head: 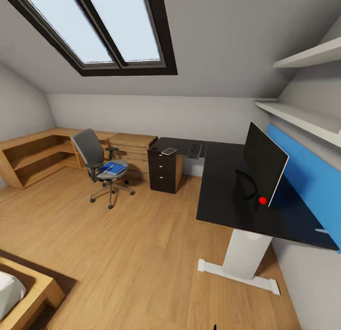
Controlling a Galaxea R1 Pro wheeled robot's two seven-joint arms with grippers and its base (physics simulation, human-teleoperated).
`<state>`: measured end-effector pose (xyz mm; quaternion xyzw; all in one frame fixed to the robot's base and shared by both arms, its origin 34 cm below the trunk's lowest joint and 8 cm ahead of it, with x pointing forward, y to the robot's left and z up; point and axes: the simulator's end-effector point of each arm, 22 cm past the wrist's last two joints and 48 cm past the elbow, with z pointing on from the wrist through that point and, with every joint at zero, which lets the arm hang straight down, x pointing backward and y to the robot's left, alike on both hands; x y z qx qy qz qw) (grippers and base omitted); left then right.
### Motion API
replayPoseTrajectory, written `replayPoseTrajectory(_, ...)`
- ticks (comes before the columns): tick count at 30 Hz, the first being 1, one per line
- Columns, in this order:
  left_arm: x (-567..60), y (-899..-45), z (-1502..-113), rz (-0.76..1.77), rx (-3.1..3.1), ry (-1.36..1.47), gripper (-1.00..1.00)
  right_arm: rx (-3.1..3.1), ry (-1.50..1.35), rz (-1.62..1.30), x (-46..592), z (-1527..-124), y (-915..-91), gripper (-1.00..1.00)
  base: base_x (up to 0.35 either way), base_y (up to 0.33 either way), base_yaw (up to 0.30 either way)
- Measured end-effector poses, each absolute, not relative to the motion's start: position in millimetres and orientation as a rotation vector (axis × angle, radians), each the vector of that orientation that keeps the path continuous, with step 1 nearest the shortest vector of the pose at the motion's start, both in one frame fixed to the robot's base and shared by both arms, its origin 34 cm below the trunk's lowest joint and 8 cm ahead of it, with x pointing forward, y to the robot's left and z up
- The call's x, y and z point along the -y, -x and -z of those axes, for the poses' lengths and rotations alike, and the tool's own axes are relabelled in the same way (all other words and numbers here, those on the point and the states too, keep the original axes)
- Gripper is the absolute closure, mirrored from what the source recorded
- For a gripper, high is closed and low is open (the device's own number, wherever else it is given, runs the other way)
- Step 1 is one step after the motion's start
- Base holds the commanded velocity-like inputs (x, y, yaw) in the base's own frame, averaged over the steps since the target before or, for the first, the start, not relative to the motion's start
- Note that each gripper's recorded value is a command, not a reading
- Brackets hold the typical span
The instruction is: In the bedroom, organize the workspace by keeping the computer under the desk, ensuring the monitor is on the desk, placing the keyboard on the desk next to the monitor, placing the mouse on the desk next to the keyboard, moving the folder from the swivel chair onto the desk next to the mouse, stacking the notebook on top of the folder with the pen on top of the notebook, and positioning the swivel chair next to the desk.
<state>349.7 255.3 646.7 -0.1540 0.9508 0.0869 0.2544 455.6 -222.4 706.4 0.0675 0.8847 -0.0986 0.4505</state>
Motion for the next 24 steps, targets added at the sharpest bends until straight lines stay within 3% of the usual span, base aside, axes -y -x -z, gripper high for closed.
replayPoseTrajectory(13,-249.2,-344.4,-650.9,-0.240,-2.594,0.366,-1.00,-2.188,-0.158,0.237,221.4,-711.6,-453.6,-1.00,0.092,0.146,0.008)
replayPoseTrajectory(24,-250.7,-344.5,-650.8,-0.239,-2.591,0.364,-1.00,-2.188,-0.155,0.236,220.9,-711.5,-453.5,-1.00,0.070,0.063,0.000)
